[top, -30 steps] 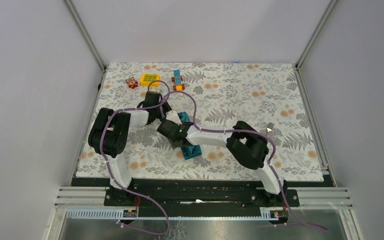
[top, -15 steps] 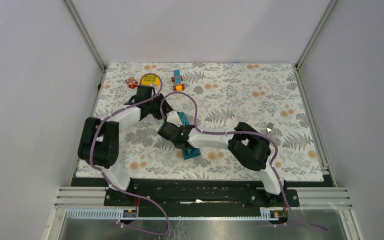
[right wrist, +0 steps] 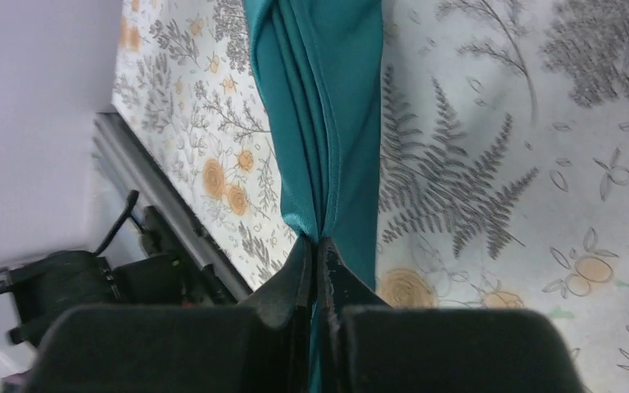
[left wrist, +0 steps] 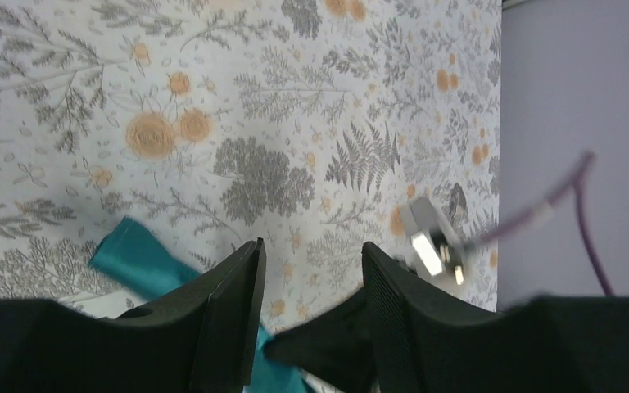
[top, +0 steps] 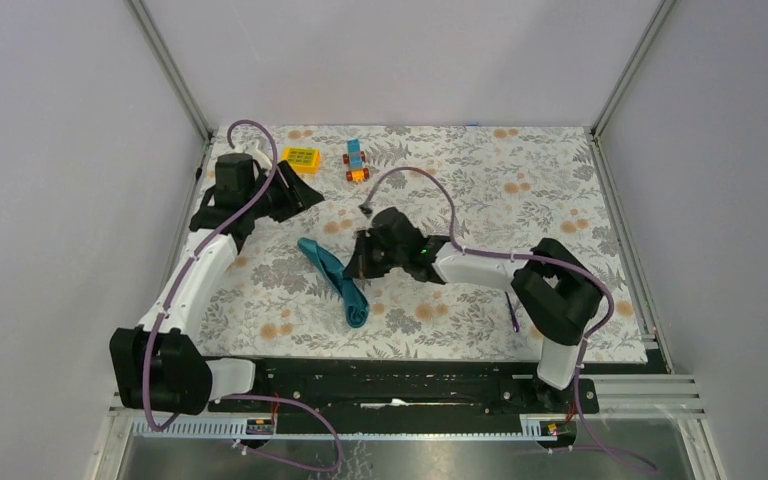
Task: Fold the napkin into a case and place the utensils inside
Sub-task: Turn over the smaller rectangle-folded napkin at the center of the board, then rotate the smaller rectangle-folded napkin at the center of the board.
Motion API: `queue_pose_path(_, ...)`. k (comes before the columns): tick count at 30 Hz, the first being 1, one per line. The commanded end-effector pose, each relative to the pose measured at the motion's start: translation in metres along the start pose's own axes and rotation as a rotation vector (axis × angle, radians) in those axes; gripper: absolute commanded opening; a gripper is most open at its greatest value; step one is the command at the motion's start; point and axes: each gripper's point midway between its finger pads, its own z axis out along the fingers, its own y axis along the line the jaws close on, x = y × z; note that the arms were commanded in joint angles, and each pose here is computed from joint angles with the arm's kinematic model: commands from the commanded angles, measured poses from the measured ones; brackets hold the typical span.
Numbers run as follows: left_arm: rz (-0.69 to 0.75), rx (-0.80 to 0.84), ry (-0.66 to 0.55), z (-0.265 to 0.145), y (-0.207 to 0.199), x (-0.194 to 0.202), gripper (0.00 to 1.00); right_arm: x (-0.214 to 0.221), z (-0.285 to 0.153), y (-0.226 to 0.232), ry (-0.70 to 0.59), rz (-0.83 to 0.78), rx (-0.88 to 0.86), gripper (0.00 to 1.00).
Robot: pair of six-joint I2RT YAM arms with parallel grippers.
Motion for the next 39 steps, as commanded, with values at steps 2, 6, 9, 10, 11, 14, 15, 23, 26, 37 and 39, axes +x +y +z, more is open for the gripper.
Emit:
queue_pose_path(2,0.001,0.042,0.090,-0.015,-0.001,0.030,0.51,-0.001,-0.008,0.000,0.059,0.329,-0.356,0.00)
queue_pose_path(6,0.001,0.059,0.125,-0.016,0.002,0.044,0.50,0.002,-0.009,-0.044,0.037,0.407,-0.366,0.00)
queue_pose_path(9,-0.013,0.083,0.167,-0.012,0.005,0.058,0.50,0.001,-0.015,-0.075,0.020,0.454,-0.349,0.00)
queue_pose_path(10,-0.017,0.095,0.177,-0.010,0.005,0.062,0.50,0.001,-0.016,-0.085,0.030,0.450,-0.340,0.01)
queue_pose_path(11,-0.020,0.115,0.187,-0.007,0.003,0.067,0.51,0.001,-0.018,-0.092,0.039,0.443,-0.344,0.06)
queue_pose_path(14,-0.034,0.161,0.243,0.008,0.000,0.086,0.54,-0.002,-0.026,-0.110,0.055,0.428,-0.319,0.25)
queue_pose_path(15,-0.040,0.176,0.266,0.014,-0.001,0.092,0.54,-0.003,-0.028,-0.119,0.067,0.401,-0.275,0.31)
queue_pose_path(23,-0.136,0.260,0.272,0.065,-0.004,0.096,0.46,-0.017,-0.097,-0.152,0.118,0.053,0.229,0.59)
queue_pose_path(26,-0.160,0.245,0.249,0.087,0.003,0.089,0.42,0.005,-0.090,-0.095,0.165,0.064,0.052,0.57)
queue_pose_path(37,-0.167,-0.059,0.339,0.149,0.094,0.125,0.36,0.070,-0.056,-0.119,0.202,0.068,0.119,0.26)
queue_pose_path(39,-0.160,-0.083,0.339,0.149,0.098,0.127,0.37,0.079,-0.061,-0.139,0.236,0.046,0.222,0.25)
